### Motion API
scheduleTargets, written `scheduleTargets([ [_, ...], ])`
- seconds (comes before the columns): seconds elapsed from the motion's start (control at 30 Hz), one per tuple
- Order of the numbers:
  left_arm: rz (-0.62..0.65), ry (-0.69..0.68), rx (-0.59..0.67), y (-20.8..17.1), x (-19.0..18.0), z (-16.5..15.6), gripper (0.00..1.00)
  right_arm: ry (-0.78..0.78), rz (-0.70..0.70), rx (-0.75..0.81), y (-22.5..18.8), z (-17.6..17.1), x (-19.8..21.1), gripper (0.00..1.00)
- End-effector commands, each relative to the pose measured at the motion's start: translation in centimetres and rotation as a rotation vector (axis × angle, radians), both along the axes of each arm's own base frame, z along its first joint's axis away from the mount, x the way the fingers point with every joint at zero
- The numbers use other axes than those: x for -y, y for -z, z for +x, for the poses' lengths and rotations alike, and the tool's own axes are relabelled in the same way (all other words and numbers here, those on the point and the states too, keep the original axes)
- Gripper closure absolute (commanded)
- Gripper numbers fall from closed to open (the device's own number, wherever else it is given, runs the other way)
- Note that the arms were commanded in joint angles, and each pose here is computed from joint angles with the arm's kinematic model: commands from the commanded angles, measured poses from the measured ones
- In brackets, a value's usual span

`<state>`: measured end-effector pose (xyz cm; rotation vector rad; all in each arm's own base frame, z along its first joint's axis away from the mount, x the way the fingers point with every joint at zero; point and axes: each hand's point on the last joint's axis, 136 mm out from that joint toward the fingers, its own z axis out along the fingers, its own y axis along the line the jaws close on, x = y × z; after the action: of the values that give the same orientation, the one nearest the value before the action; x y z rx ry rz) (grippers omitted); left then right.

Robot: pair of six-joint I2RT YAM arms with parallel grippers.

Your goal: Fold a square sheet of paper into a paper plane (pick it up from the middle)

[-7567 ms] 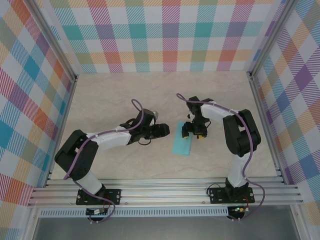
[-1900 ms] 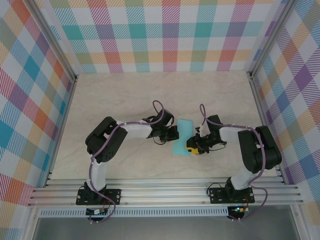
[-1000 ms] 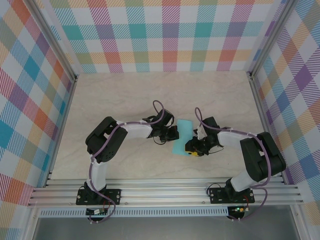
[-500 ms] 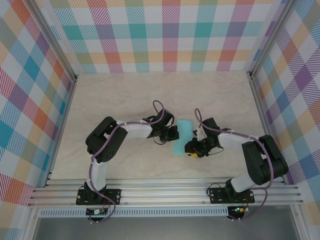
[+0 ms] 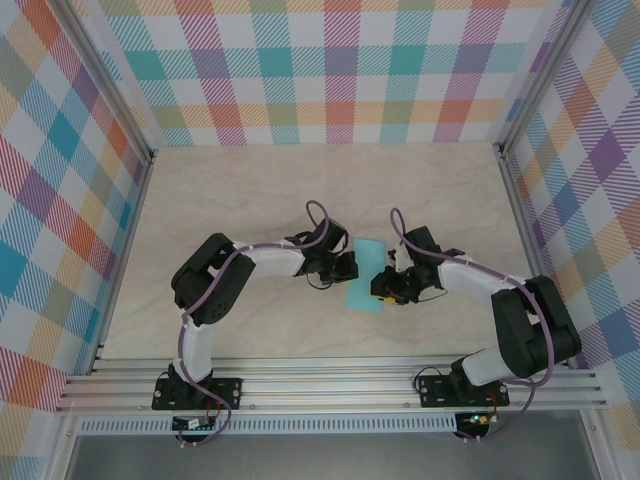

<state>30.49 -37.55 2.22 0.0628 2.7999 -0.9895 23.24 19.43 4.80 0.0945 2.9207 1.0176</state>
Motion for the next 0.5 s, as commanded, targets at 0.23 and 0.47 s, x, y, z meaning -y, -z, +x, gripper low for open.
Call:
scheduleTargets([
  [0.23, 0.102, 0.031, -0.08, 3.2, -1.3, -2.1, 1.0, 0.028, -0.035, -0.048, 3.5, 1.7, 0.6, 0.67],
  [0.47, 0.105, 0.031, -0.083, 3.3, -1.4, -2.1, 1.0, 0.03, 0.054, 0.012, 0.3, 3.4, -0.1, 0.66],
])
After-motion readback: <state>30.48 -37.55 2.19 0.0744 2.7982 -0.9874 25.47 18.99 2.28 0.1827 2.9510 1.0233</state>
